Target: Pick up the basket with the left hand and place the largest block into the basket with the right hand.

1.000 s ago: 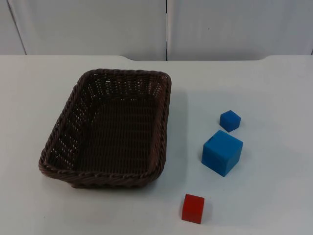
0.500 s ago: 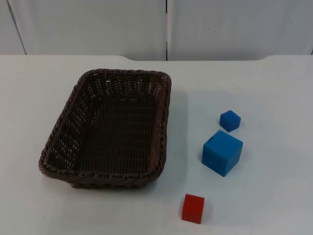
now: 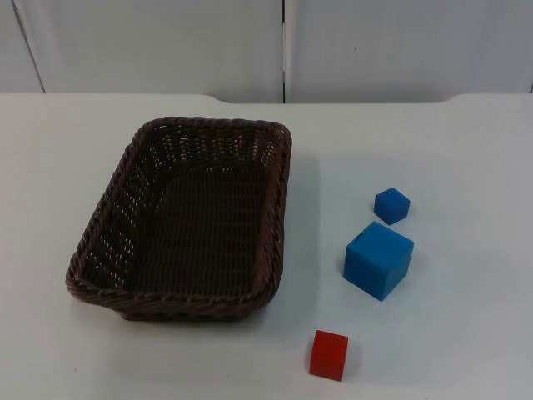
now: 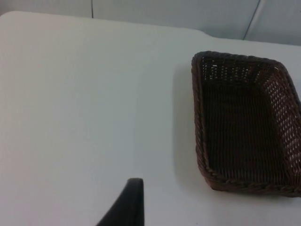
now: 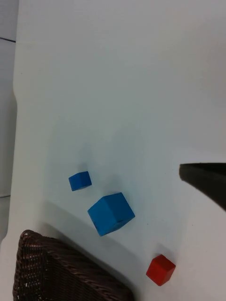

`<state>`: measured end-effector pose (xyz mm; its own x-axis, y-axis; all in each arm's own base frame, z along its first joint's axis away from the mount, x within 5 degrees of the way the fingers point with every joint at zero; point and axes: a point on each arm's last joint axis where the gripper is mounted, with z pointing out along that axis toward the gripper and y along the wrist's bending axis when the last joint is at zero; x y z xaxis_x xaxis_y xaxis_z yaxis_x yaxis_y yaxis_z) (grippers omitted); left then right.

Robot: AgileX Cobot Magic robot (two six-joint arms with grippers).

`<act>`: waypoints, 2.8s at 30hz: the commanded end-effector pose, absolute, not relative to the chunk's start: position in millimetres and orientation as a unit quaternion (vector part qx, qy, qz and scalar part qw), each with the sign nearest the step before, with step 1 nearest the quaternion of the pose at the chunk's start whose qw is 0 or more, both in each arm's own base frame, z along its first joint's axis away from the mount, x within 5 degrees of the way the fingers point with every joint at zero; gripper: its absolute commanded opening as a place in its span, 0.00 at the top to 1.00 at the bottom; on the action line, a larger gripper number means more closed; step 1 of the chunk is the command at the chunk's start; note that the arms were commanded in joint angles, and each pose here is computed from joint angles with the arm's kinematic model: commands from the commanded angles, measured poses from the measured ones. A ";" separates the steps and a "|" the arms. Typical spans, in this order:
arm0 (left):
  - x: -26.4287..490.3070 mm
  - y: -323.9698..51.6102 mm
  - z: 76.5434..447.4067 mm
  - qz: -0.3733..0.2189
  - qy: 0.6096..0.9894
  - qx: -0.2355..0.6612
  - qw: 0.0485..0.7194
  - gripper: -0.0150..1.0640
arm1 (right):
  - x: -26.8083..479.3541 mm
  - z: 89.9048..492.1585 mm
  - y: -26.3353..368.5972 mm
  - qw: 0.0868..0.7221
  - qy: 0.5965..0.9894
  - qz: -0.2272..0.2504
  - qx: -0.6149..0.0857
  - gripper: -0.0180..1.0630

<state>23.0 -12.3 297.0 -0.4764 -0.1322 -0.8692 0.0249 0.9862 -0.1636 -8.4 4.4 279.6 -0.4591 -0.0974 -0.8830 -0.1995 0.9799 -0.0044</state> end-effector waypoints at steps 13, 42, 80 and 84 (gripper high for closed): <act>38.8 -13.5 300.7 -0.094 0.861 -0.041 0.498 0.01 | -8.1 280.0 4.0 0.519 0.849 0.044 -0.087 0.01; 76.2 -11.7 295.8 -0.089 0.893 -0.032 0.441 0.01 | -8.3 280.3 5.7 0.519 0.849 0.057 -0.083 0.01; 151.7 -8.2 295.0 -0.088 0.925 -0.019 0.369 0.01 | -8.3 280.3 5.7 0.519 0.849 0.058 -0.081 0.01; 159.4 -7.9 290.5 -0.091 0.928 -0.023 0.361 0.01 | -8.3 280.3 5.7 0.519 0.849 0.058 -0.081 0.01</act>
